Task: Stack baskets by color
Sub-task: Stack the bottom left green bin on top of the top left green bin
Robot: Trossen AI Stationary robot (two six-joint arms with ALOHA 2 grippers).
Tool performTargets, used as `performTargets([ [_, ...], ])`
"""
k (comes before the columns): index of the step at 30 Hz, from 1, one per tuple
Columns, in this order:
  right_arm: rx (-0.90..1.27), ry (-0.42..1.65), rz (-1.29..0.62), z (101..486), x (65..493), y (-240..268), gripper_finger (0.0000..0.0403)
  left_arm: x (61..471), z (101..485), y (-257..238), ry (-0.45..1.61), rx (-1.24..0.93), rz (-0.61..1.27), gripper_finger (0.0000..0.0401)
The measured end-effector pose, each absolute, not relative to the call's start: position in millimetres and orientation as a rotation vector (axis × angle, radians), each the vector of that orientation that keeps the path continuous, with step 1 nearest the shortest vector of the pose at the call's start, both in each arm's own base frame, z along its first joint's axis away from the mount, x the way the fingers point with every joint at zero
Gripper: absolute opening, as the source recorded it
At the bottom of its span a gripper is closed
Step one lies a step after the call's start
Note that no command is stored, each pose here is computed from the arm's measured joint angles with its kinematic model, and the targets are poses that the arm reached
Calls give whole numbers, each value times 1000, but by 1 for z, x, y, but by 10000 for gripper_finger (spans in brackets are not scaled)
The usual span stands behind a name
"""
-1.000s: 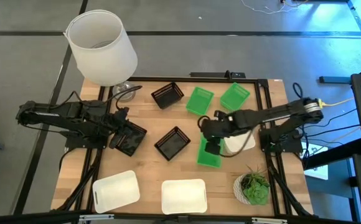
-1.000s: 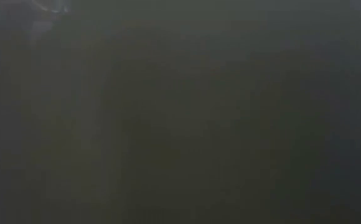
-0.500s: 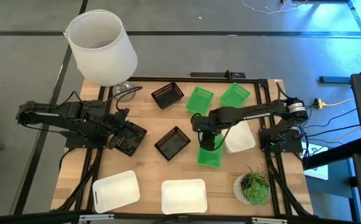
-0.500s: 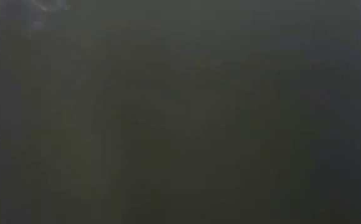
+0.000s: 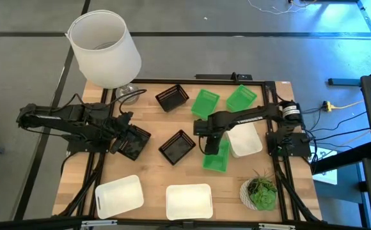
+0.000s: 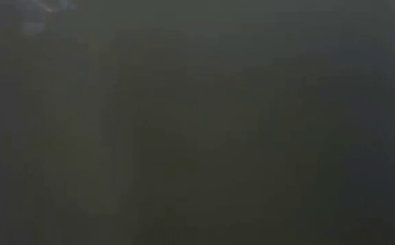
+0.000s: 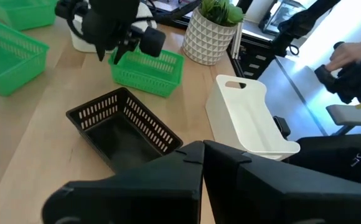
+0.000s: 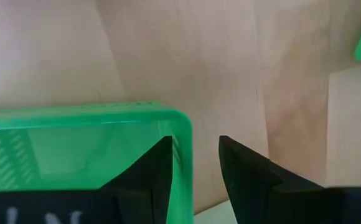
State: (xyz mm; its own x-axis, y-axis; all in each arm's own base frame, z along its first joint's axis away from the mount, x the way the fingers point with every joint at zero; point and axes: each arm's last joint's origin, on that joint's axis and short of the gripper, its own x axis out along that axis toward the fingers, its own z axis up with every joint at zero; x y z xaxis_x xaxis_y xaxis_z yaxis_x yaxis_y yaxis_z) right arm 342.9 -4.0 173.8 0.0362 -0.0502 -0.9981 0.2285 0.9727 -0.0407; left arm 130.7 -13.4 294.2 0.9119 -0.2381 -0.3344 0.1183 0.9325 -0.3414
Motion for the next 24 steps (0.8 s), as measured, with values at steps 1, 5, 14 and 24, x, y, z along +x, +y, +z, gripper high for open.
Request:
performTargets([
  [1, 137, 1526, -217, 171, 344, -5, 131, 131, 294, -13, 381, -322, -187, 0],
  [5, 135, 1536, -224, 161, 348, -10, 124, 131, 294, -13, 382, -322, -187, 0],
  [14, 155, 1496, -199, 164, 354, -13, 15, 131, 294, -13, 382, -322, -186, 0],
  [24, 31, 1345, -331, 252, 384, -34, 3, 130, 294, -15, 388, -330, -231, 0],
])
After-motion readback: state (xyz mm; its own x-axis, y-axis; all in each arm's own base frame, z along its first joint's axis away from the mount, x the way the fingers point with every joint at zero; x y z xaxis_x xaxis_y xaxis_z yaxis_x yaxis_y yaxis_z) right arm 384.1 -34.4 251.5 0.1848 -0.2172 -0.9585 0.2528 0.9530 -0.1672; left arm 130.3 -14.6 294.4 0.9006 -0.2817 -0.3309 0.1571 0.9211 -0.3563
